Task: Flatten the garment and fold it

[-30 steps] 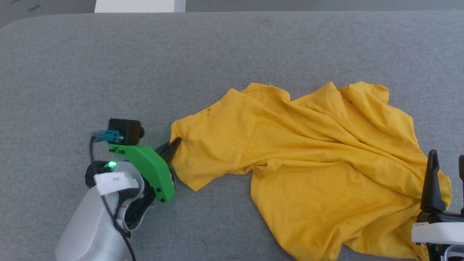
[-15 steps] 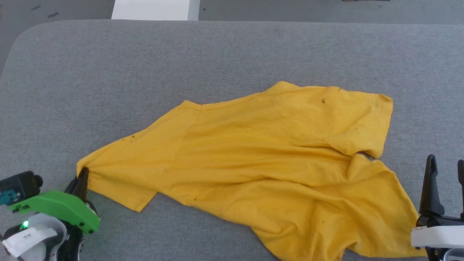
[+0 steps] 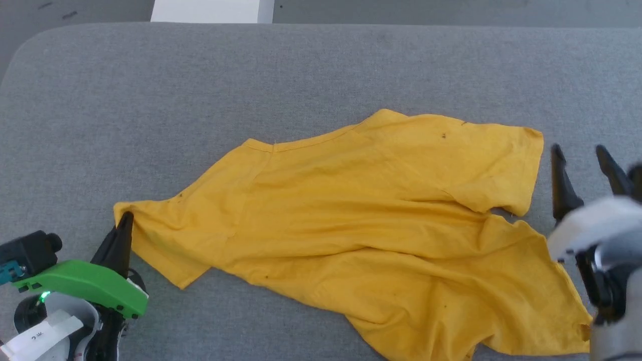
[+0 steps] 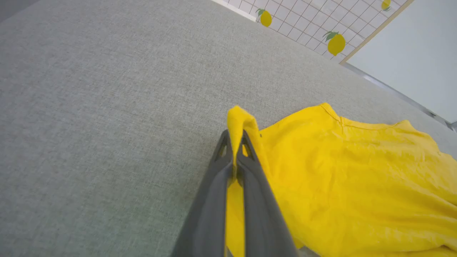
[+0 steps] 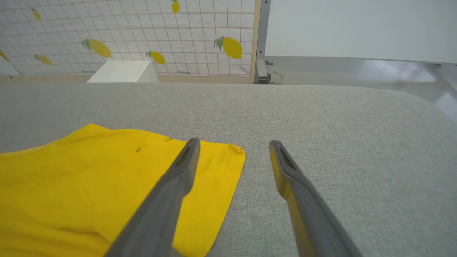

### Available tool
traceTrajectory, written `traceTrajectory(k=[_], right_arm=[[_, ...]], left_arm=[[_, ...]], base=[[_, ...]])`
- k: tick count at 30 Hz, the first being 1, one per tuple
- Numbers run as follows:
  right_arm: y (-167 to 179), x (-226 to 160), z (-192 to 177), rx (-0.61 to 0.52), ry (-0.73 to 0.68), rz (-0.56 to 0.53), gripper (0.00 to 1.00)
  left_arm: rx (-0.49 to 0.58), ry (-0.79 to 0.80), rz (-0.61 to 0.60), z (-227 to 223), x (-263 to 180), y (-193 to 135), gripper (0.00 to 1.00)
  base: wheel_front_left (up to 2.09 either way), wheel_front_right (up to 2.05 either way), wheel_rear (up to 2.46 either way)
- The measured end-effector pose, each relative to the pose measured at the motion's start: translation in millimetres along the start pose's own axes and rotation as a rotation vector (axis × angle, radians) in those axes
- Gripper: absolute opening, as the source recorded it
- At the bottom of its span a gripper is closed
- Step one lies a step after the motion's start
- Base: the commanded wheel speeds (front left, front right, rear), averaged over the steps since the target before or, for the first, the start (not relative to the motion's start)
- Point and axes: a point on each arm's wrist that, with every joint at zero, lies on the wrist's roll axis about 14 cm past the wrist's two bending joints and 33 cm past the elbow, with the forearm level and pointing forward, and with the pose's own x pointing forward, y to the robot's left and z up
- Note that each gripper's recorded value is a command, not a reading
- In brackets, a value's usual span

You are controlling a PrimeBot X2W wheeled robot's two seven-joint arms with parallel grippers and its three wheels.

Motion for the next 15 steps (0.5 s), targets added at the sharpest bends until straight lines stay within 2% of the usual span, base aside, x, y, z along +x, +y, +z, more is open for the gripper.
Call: traceTrajectory(k=[8,15], right_arm=[[-4,36,-19,-0.021,0.371,-0.033,1.00],[-2,45,-53,0.007,0.569,-0.037,1.00]], left_arm=[[0.018,-0.018,-0.080,6,9,-23,0.00],[0.021,-0.010,-0.071,4,8,-17,0.00]], base=[[0.00,0.00,0.00],[0.00,0.00,0.00]])
